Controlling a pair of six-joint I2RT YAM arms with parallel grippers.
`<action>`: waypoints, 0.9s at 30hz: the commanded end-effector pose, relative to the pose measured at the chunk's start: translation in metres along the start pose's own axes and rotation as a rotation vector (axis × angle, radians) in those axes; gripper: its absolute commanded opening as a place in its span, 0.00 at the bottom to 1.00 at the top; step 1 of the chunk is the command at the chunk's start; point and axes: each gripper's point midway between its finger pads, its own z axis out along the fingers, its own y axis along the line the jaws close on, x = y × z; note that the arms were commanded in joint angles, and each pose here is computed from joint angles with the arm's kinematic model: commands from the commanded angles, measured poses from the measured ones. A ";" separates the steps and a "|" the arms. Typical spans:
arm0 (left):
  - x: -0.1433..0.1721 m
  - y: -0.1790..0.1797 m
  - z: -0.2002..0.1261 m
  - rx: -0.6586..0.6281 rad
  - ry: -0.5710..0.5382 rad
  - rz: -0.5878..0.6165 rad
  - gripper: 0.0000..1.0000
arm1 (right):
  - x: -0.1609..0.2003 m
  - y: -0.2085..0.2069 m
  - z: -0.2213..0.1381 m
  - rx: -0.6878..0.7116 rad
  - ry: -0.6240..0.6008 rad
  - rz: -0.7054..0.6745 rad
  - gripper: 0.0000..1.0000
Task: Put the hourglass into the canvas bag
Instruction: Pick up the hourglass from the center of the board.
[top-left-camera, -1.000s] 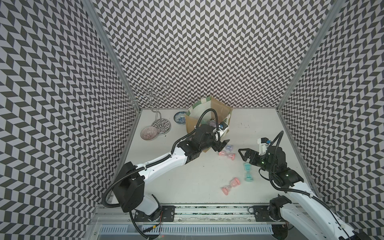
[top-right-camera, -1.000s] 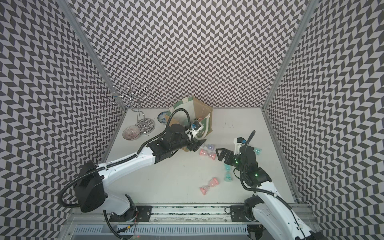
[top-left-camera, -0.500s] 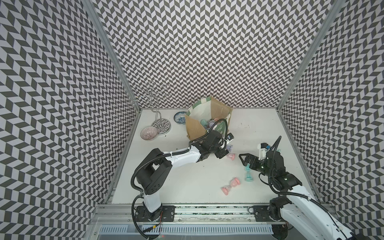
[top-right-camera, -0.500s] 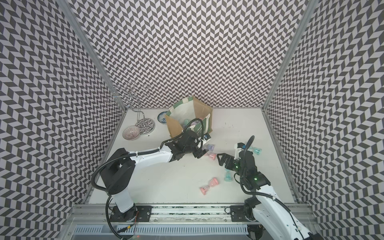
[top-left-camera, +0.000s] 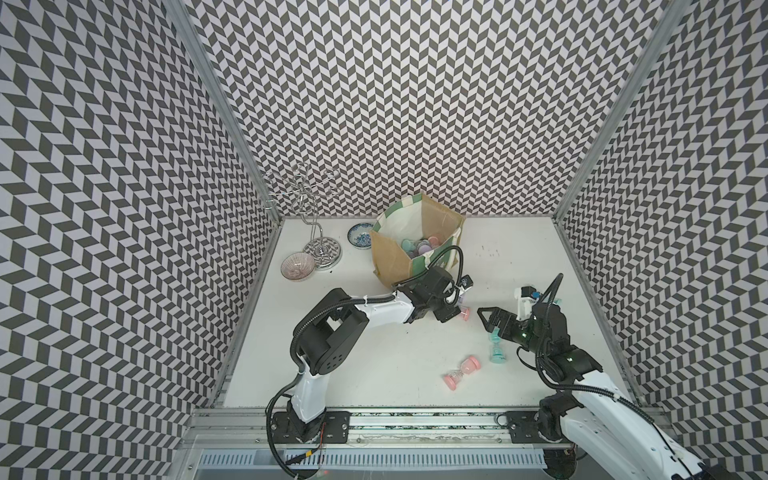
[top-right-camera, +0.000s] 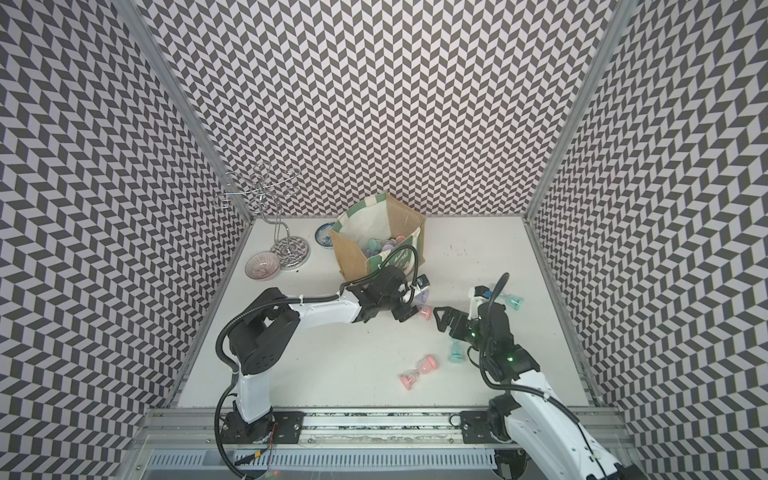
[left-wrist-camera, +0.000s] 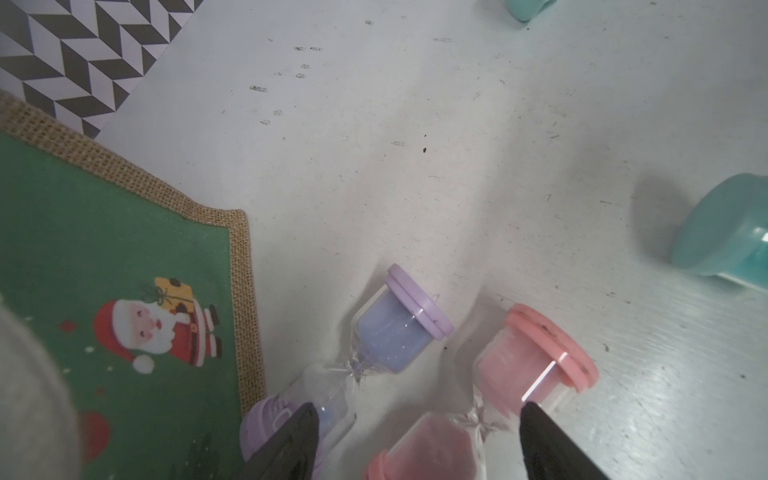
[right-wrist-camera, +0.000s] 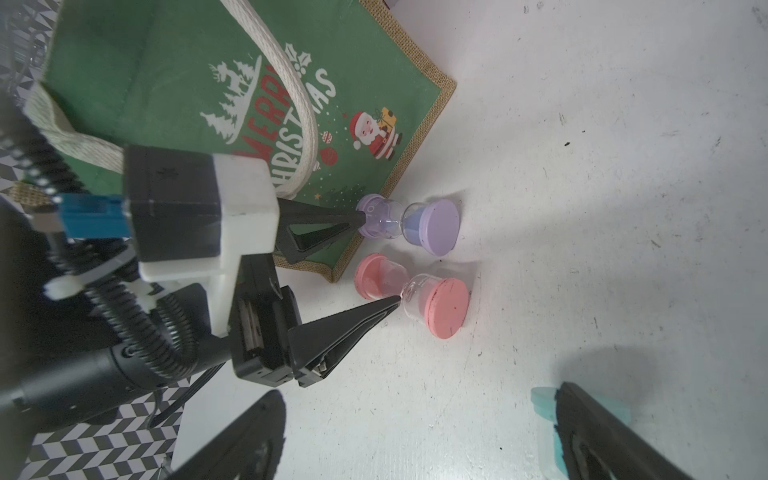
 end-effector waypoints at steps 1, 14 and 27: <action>0.000 -0.009 0.006 0.040 -0.001 0.018 0.78 | -0.009 0.005 0.000 -0.024 -0.039 -0.005 0.99; 0.024 -0.031 0.008 0.121 0.031 -0.023 0.74 | -0.010 0.005 -0.001 -0.025 -0.047 -0.006 0.99; 0.032 -0.051 0.006 0.163 0.014 -0.035 0.65 | -0.010 0.004 0.000 -0.025 -0.051 -0.008 0.99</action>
